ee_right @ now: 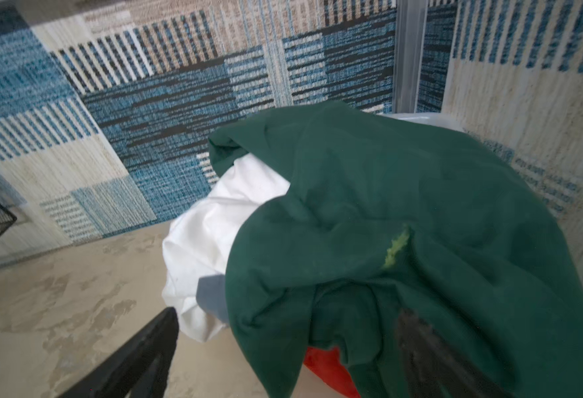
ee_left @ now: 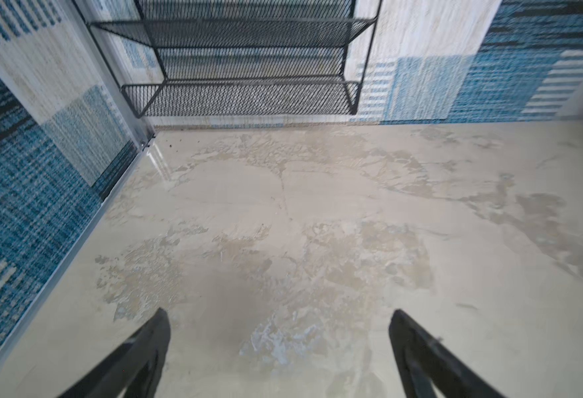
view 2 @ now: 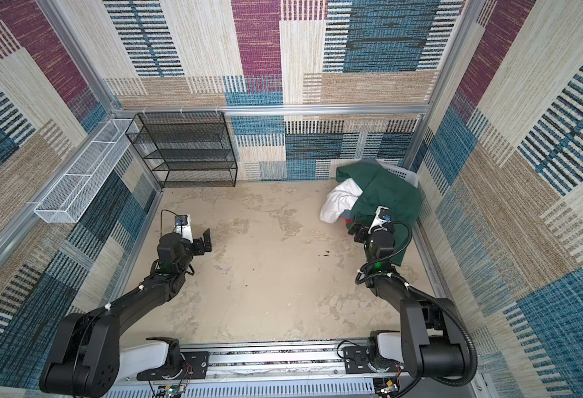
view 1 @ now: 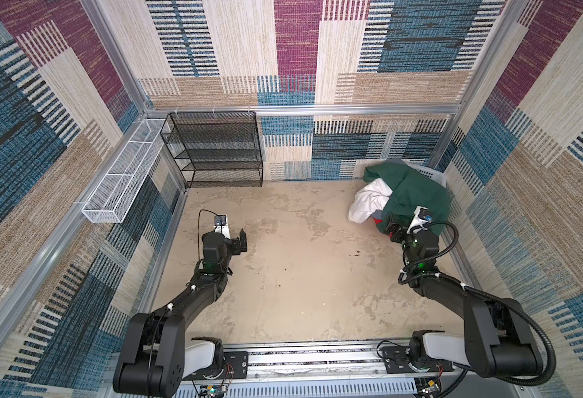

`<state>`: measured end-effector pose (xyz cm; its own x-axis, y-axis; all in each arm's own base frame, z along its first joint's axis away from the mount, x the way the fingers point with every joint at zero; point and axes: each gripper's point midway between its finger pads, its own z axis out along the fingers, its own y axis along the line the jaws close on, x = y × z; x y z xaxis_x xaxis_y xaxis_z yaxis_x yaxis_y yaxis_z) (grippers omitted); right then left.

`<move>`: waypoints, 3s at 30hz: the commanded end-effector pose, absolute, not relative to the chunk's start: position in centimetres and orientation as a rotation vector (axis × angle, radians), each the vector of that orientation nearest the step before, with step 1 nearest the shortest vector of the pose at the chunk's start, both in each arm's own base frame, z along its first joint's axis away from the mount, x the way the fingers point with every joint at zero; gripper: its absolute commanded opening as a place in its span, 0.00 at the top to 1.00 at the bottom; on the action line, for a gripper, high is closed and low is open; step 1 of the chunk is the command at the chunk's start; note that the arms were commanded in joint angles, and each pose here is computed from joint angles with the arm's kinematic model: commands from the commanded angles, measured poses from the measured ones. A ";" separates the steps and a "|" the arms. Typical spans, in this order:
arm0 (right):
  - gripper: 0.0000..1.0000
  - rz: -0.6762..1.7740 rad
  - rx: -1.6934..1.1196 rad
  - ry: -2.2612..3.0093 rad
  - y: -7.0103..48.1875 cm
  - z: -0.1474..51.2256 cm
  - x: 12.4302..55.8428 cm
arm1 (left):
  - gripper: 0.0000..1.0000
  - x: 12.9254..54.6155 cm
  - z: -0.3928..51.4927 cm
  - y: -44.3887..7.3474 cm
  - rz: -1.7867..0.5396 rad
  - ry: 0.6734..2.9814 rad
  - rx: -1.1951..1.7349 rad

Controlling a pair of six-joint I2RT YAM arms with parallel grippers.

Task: Fold and stack the t-shirts
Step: 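Reach the right gripper into the laundry basket and grasp the green t-shirt, then pull the green t-shirt out of the basket with the right gripper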

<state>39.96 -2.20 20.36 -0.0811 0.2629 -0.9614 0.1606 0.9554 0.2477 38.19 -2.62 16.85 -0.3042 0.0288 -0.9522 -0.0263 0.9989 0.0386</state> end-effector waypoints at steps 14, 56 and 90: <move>0.09 0.030 0.449 2.048 -2.7 18.9 50.5 | 0.03 35.7 21.6 -22.7 -0.396 1.959 0.306; 0.37 -0.031 0.609 2.157 -6.3 16.8 48.8 | 0.02 34.4 20.6 -22.5 -0.422 2.019 0.258; 1.00 0.219 0.500 1.913 -4.4 27.8 45.0 | 0.02 34.2 21.3 -23.0 -0.463 2.023 0.269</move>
<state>44.99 -5.20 24.17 -0.3869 0.4391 -0.8109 0.3106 0.8900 0.3337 33.98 -22.64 20.72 -0.4768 0.0099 -0.8790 0.3716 0.9084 -0.1913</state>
